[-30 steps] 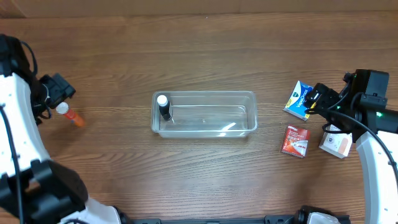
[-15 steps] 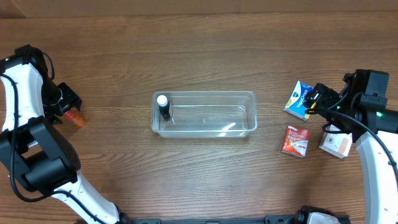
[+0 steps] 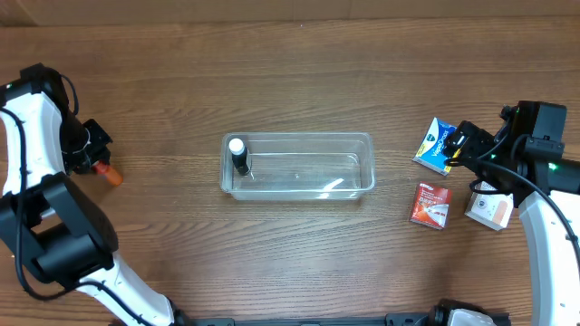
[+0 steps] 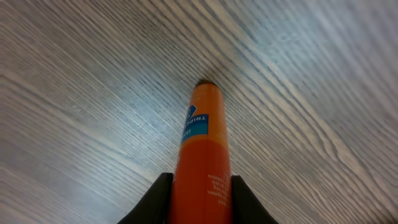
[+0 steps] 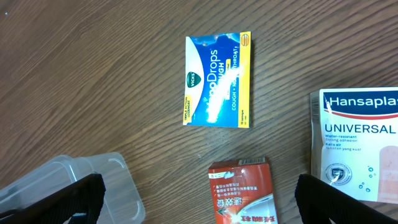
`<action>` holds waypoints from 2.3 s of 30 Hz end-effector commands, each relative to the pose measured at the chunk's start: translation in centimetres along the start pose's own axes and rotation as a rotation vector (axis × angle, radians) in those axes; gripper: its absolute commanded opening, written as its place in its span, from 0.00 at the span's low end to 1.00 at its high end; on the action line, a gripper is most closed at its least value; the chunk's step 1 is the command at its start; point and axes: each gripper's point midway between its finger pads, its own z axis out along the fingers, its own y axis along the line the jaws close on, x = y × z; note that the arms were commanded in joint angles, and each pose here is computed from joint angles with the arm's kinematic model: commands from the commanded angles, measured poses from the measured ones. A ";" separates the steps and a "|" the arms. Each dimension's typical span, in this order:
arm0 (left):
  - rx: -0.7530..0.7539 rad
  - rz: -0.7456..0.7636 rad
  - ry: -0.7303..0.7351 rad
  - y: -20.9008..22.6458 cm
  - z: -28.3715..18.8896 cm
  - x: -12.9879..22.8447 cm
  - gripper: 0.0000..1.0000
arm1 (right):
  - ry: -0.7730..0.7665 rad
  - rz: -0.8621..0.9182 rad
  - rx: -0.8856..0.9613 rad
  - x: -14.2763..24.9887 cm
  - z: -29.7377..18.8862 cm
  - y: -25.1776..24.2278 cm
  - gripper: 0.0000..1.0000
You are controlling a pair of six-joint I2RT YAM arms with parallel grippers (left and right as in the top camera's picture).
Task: Pack container
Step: 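Move the left gripper to the orange tube and grasp it, then place the orange tube into the container beside the bottle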
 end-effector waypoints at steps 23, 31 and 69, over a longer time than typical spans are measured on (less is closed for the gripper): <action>0.165 0.658 -0.101 -17.4 -7.5 23.4 0.04 | -0.032 0.001 -0.019 -1.0 -0.7 0.6 1.00; 0.139 0.658 -0.081 -17.9 -3.0 23.2 0.06 | -0.031 0.001 -0.018 -1.0 -0.7 0.6 1.00; 0.245 0.644 -0.423 -19.2 -17.0 18.8 1.00 | -0.080 -0.008 0.070 -2.9 -3.7 -0.1 1.00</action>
